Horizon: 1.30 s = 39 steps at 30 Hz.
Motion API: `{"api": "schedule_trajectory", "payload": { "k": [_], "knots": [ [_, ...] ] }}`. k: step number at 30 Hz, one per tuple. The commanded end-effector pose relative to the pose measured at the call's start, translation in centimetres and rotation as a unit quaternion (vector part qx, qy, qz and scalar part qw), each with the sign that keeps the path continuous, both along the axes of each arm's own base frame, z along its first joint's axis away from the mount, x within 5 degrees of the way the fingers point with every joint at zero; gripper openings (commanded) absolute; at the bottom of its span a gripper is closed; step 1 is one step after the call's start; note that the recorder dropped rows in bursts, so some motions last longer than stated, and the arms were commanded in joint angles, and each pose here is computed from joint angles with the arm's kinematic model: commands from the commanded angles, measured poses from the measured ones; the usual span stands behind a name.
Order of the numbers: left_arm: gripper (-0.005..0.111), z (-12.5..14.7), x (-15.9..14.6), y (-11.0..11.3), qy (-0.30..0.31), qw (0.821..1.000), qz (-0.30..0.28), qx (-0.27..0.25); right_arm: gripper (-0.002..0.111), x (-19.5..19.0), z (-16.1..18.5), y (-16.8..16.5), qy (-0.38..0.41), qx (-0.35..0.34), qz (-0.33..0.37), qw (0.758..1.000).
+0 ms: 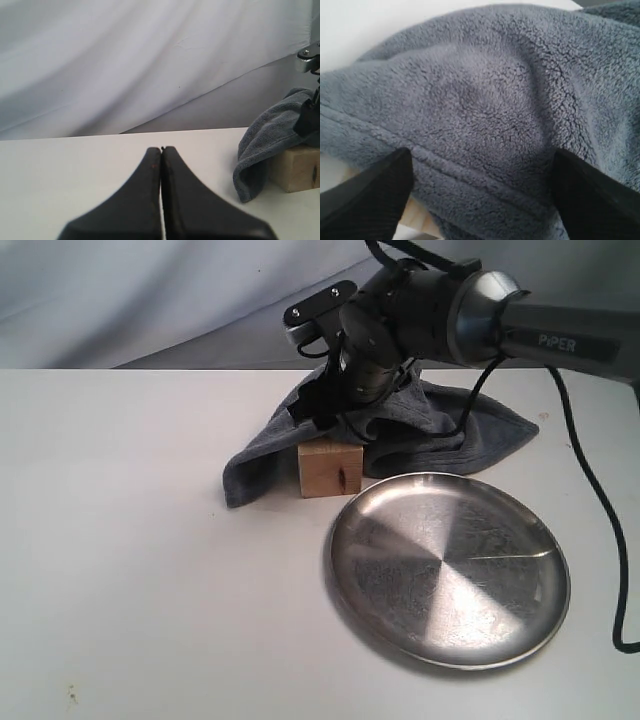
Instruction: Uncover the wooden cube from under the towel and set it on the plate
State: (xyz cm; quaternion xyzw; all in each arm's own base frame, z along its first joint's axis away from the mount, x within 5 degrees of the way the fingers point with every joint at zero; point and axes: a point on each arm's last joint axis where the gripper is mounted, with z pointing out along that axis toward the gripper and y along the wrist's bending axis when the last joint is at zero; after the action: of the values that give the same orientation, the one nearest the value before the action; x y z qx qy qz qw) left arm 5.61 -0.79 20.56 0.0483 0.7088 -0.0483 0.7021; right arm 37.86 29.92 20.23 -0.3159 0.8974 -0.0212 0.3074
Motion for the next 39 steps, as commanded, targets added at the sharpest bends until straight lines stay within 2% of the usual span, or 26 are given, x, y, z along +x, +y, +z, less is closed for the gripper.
{"api": "schedule_trajectory", "payload": {
  "k": [1, 3, 5, 12, 15, 19, 27, 35, 39],
  "knots": [
    [0.0, 0.0, 0.0, 0.0, -0.005, 1.0, 0.001, -0.003, 0.071, 0.1, -0.9, -0.4, 0.012, -0.031, -0.004, 0.999],
    [0.0, 0.0, 0.0, 0.0, -0.005, 1.0, 0.001, -0.003, 0.069, 0.2, -1.0, -0.4, 0.012, -0.032, -0.003, 0.999],
    [0.0, 0.0, 0.0, 0.0, -0.005, 1.0, 0.001, -0.003, 0.061, 0.2, -1.0, -0.5, 0.009, -0.037, -0.003, 0.999],
    [0.0, 0.0, 0.0, 0.0, -0.005, 1.0, 0.001, -0.003, 0.014, 0.8, -0.6, -0.8, -0.028, -0.054, -0.016, 0.998],
    [0.0, 0.0, 0.0, 0.0, -0.005, 1.0, 0.001, -0.003, 0.0, 1.2, -0.2, -1.1, -0.06, -0.065, -0.023, 0.996],
    [0.0, 0.0, 0.0, 0.0, -0.005, 1.0, 0.001, -0.003, 0.0, 2.0, 0.3, -1.2, -0.098, -0.034, -0.053, 0.993],
    [0.0, 0.0, 0.0, 0.0, -0.005, 1.0, 0.001, -0.003, 0.0, 3.5, 1.0, -1.0, -0.137, 0.057, -0.036, 0.988],
    [0.0, 0.0, 0.0, 0.0, -0.005, 1.0, 0.001, -0.003, 0.0, 5.5, -2.3, -3.0, -0.121, 0.032, -0.053, 0.991],
    [0.0, 0.0, 0.0, 0.0, -0.005, 1.0, 0.001, -0.003, 0.0, 5.8, -2.2, -2.7, -0.132, 0.057, -0.034, 0.989]
  ]
}}
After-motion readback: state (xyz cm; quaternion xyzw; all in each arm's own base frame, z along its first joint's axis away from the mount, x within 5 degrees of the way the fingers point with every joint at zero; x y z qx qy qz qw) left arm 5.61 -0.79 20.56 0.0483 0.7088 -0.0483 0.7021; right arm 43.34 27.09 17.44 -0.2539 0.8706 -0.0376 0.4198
